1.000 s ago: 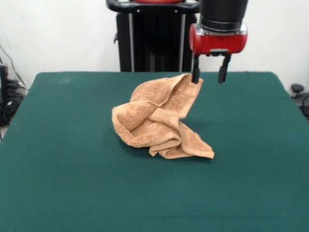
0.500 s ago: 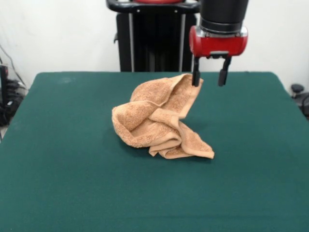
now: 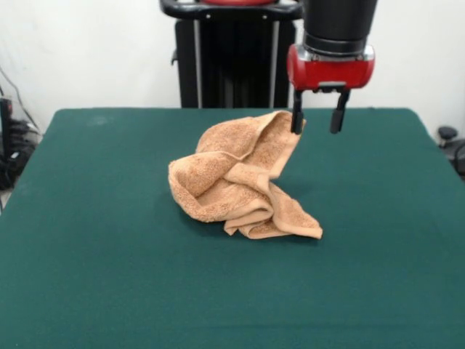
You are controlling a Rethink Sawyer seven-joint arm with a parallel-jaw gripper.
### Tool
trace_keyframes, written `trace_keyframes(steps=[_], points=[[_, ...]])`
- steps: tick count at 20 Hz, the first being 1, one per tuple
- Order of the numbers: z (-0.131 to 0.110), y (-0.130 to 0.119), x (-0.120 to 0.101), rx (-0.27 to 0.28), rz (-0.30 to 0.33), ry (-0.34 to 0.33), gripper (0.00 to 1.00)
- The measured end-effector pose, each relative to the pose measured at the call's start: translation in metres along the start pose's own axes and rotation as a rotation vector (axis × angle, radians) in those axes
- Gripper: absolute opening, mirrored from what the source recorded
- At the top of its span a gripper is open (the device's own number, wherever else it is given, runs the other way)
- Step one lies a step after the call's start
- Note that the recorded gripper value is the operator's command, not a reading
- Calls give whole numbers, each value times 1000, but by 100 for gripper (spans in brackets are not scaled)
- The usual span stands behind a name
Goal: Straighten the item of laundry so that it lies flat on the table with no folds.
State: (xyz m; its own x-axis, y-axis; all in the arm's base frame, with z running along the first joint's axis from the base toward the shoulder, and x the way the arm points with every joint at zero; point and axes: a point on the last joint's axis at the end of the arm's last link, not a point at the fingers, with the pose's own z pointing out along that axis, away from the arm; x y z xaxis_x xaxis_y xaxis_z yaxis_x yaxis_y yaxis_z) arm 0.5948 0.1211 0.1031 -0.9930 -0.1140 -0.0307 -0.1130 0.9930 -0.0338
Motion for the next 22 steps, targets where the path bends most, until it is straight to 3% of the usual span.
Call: trace_keyframes(steps=[22], points=[[27,-9,15,-9,20,56,100]])
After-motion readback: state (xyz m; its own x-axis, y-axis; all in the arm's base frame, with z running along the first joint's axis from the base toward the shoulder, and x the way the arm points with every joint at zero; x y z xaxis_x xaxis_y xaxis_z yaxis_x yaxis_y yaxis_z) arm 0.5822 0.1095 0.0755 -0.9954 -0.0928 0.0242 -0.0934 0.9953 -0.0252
